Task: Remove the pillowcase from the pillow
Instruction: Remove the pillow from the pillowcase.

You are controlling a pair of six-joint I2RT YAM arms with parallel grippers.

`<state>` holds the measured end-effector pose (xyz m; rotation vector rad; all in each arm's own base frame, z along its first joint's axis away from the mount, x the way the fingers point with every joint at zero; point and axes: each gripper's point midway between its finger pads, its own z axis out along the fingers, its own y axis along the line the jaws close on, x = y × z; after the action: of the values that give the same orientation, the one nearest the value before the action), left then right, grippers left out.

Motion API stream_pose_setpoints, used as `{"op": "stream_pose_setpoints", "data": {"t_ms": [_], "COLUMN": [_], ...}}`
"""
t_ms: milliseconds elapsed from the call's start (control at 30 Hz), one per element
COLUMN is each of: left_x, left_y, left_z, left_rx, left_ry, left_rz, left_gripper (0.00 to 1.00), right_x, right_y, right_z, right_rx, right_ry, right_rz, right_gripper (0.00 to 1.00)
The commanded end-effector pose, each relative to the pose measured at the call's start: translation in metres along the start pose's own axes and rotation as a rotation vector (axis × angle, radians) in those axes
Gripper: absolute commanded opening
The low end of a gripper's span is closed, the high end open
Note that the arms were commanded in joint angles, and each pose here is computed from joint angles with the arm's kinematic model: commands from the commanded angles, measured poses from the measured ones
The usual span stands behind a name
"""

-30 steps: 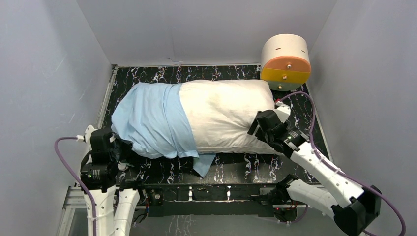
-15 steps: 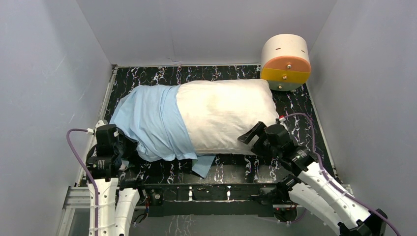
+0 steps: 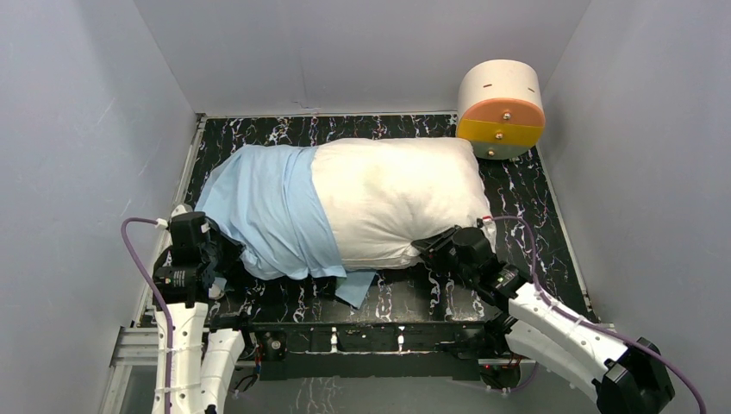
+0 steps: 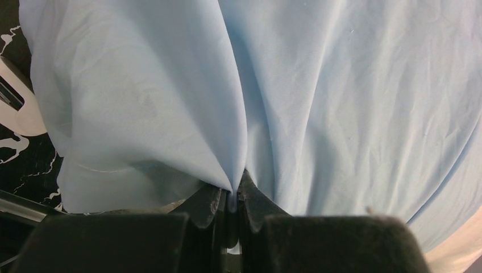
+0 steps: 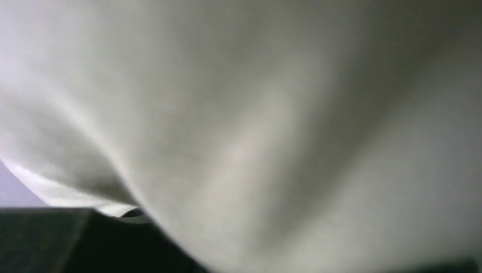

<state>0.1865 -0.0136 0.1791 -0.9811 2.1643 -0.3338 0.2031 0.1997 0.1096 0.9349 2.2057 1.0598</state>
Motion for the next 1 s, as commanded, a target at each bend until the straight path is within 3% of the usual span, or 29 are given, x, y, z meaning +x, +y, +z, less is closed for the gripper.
{"op": "stream_pose_setpoints", "data": {"t_ms": [0, 67, 233, 333, 567, 700, 800, 967], "left_x": [-0.007, -0.011, -0.02, -0.025, -0.037, -0.032, -0.018, -0.012], "left_y": [-0.013, -0.008, 0.005, 0.008, 0.009, -0.006, -0.023, -0.044], "left_z": [-0.004, -0.005, -0.001, 0.002, 0.009, 0.018, 0.02, 0.009], "left_rx": [0.052, 0.023, -0.054, -0.085, -0.132, -0.057, 0.04, 0.154], "left_ry": [-0.012, -0.031, -0.073, -0.084, -0.096, -0.056, 0.032, 0.073], "left_rz": [0.014, 0.024, 0.053, 0.069, 0.093, 0.112, 0.144, 0.17], "left_gripper": [0.0, 0.0, 0.0, 0.0, 0.0, 0.02, 0.32, 0.69], "right_x": [-0.063, -0.086, -0.138, -0.156, -0.162, -0.157, -0.147, -0.137], "right_y": [0.01, 0.002, -0.028, -0.039, -0.053, -0.041, -0.027, -0.023], "right_z": [-0.005, -0.024, -0.101, -0.139, -0.16, -0.146, -0.134, -0.123], "right_rx": [-0.047, 0.017, 0.153, 0.161, 0.199, 0.194, 0.162, 0.161], "right_ry": [-0.341, -0.466, -0.766, -0.879, -0.932, -0.878, -0.804, -0.729], "right_rz": [0.133, 0.102, 0.074, 0.097, 0.091, 0.026, -0.028, -0.066], "right_gripper": [0.21, 0.0, 0.0, 0.0, 0.0, 0.0, 0.0, 0.01]}}
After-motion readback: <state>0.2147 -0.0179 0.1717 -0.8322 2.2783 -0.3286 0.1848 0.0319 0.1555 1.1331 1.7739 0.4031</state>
